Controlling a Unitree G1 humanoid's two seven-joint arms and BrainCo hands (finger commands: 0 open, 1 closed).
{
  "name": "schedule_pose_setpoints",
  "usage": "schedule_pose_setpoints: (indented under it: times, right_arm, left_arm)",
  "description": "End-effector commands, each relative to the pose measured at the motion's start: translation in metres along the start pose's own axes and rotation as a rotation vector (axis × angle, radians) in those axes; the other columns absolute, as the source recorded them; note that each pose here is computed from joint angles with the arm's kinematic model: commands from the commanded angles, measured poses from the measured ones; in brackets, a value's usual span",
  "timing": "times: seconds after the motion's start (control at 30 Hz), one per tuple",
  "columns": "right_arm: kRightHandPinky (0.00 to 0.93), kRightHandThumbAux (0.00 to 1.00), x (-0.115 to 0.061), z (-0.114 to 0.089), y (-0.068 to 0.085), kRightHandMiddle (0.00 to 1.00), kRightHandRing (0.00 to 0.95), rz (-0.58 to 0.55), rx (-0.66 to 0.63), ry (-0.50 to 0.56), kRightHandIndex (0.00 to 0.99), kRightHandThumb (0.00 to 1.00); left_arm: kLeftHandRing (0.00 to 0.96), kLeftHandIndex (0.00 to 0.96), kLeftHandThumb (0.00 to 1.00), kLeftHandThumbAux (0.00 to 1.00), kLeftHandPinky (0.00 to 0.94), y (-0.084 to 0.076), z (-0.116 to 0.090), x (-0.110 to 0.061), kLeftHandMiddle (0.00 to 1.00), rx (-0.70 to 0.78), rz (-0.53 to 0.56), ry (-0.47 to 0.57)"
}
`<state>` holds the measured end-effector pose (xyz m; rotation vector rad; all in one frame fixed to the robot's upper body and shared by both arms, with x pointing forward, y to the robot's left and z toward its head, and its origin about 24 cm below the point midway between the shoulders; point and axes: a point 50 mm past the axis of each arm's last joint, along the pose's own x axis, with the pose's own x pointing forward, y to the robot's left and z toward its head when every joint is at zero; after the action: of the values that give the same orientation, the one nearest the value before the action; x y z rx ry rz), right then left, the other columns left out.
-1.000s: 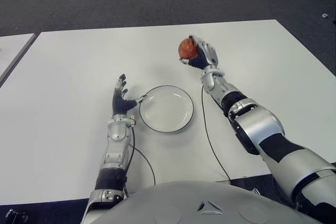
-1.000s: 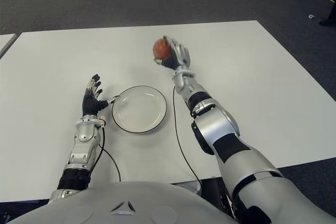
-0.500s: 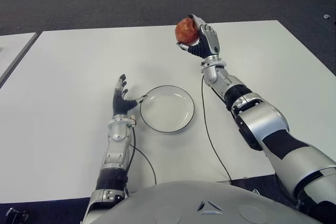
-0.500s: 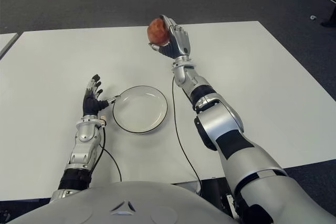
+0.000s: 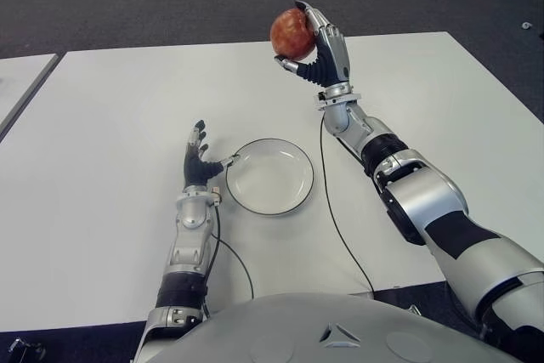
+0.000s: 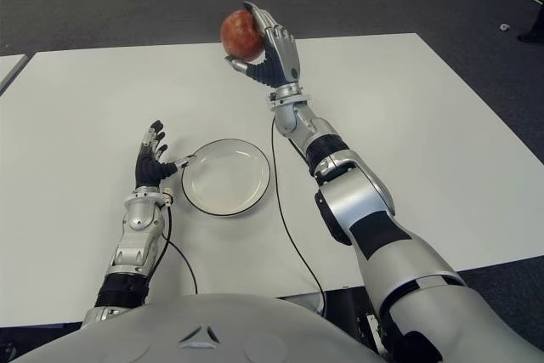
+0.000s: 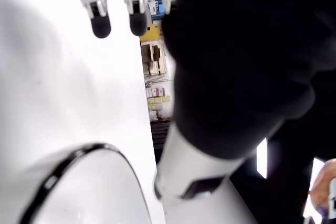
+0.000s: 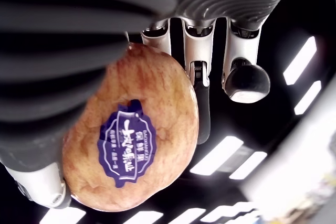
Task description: Put the apples into the plate.
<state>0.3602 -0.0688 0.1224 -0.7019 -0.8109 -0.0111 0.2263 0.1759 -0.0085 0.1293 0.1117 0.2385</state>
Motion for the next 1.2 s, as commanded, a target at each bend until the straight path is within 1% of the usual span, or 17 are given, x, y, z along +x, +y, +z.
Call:
schedule_pose_setpoints:
  times: [0.03, 0.2, 0.4, 0.47, 0.67, 0.77, 0.83, 0.97, 1.03, 1.2]
  right_arm:
    - [0.868, 0.678, -0.021, 0.009, 0.008, 0.540, 0.856, 0.026, 0.082, -0.067, 0.396, 0.855]
    - [0.864, 0.678, -0.030, 0.015, 0.010, 0.541, 0.857, 0.062, 0.133, -0.108, 0.396, 0.854]
    - [0.863, 0.679, -0.048, 0.024, 0.011, 0.542, 0.855, 0.157, 0.180, -0.177, 0.396, 0.854]
    - [0.861, 0.679, -0.050, 0.026, 0.010, 0.542, 0.852, 0.175, 0.190, -0.188, 0.395, 0.854]
    - [0.854, 0.679, -0.066, 0.031, 0.008, 0.542, 0.849, 0.247, 0.237, -0.206, 0.394, 0.852]
    - [0.847, 0.679, -0.080, 0.034, 0.008, 0.542, 0.846, 0.311, 0.262, -0.215, 0.394, 0.852]
    - [0.840, 0.679, -0.086, 0.036, 0.008, 0.542, 0.844, 0.344, 0.272, -0.221, 0.394, 0.851]
    - [0.830, 0.680, -0.091, 0.039, 0.008, 0.541, 0.839, 0.412, 0.285, -0.236, 0.394, 0.850]
    - [0.826, 0.680, -0.095, 0.040, 0.008, 0.540, 0.837, 0.468, 0.288, -0.243, 0.394, 0.850]
    - [0.818, 0.681, -0.103, 0.039, 0.008, 0.539, 0.831, 0.579, 0.261, -0.267, 0.393, 0.849]
  left_arm:
    - [0.000, 0.000, 0.000, 0.340, 0.036, 0.000, -0.002, -0.001, 0.000, 0.002, 0.011, 0.012]
    - [0.000, 0.000, 0.000, 0.344, 0.039, 0.001, -0.002, -0.002, 0.000, 0.002, 0.013, 0.011]
    - [0.000, 0.000, 0.000, 0.347, 0.041, 0.001, -0.002, -0.001, 0.000, 0.002, 0.018, 0.013]
    - [0.000, 0.000, 0.000, 0.348, 0.041, 0.002, -0.002, -0.001, 0.000, 0.002, 0.019, 0.014]
    - [0.000, 0.000, 0.000, 0.350, 0.041, 0.002, -0.002, -0.002, 0.000, 0.001, 0.022, 0.015]
    - [0.000, 0.000, 0.000, 0.350, 0.040, 0.002, -0.003, -0.002, 0.000, 0.001, 0.023, 0.017]
    - [0.000, 0.000, 0.000, 0.350, 0.038, 0.002, -0.003, -0.002, 0.000, 0.001, 0.022, 0.018]
    - [0.000, 0.000, 0.000, 0.351, 0.035, 0.002, -0.003, -0.002, 0.000, 0.000, 0.020, 0.017]
    - [0.000, 0.000, 0.000, 0.351, 0.034, 0.002, -0.002, -0.002, 0.000, 0.000, 0.016, 0.015]
    - [0.000, 0.000, 0.000, 0.355, 0.031, 0.003, -0.002, -0.001, 0.000, -0.003, 0.013, 0.013]
